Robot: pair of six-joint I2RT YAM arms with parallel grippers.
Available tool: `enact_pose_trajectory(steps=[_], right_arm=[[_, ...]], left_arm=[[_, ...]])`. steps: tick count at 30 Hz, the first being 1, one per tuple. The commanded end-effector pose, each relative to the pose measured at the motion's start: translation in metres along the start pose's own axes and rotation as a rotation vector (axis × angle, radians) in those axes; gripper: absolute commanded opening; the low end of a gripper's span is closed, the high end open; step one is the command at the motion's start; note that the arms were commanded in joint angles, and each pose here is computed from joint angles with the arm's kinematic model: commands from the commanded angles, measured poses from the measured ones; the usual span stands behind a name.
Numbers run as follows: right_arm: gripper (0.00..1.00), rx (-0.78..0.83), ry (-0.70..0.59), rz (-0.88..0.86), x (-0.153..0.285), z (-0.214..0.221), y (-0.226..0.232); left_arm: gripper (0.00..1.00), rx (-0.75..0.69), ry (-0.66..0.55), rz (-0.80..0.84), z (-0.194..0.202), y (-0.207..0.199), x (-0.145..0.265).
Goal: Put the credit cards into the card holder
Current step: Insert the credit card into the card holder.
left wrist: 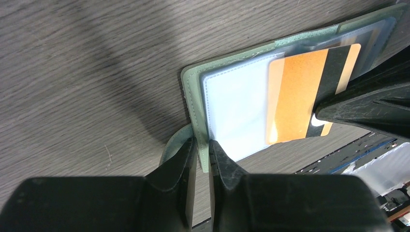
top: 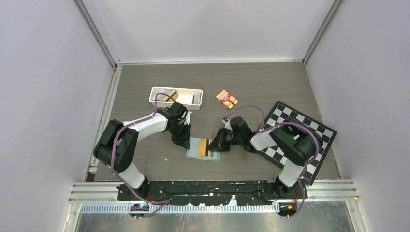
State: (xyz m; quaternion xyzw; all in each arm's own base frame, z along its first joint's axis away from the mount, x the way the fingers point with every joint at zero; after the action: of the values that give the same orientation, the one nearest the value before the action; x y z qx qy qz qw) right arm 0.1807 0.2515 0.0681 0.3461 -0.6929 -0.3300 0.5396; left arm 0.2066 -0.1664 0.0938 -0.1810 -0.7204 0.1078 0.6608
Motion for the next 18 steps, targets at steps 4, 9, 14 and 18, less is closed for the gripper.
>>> enact_pose_trajectory(steps=[4, 9, 14, 18], right_arm=[[0.01, 0.002, -0.032, 0.044, -0.009, -0.006, -0.007], [0.03, -0.003, -0.025, 0.056, -0.010, -0.006, -0.008], [0.14, 0.019, -0.032, 0.133, -0.003, -0.007, -0.008], [0.25, 0.057, -0.038, 0.222, 0.008, -0.009, -0.004]], left_arm=[[0.15, -0.018, -0.016, 0.021, -0.007, -0.005, 0.001], [0.11, -0.018, -0.012, 0.032, -0.007, -0.006, 0.001], [0.00, -0.015, -0.010, 0.021, -0.007, -0.004, 0.001], [0.00, -0.011, -0.006, 0.017, -0.007, -0.004, -0.001]])
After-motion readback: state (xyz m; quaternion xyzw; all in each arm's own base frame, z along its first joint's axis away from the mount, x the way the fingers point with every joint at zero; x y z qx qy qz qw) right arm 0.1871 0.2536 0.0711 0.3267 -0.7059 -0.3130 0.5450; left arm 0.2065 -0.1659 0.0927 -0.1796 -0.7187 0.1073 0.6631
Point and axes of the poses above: each gripper's point midway between its finger pads, its own x axis back along the fingers, its own y axis along the line the jaws close on, z = x × y, the point moved 8 cm from there along x, back along the fingers, and after that the axes turned 8 degrees about x, right-handed, at the moved point
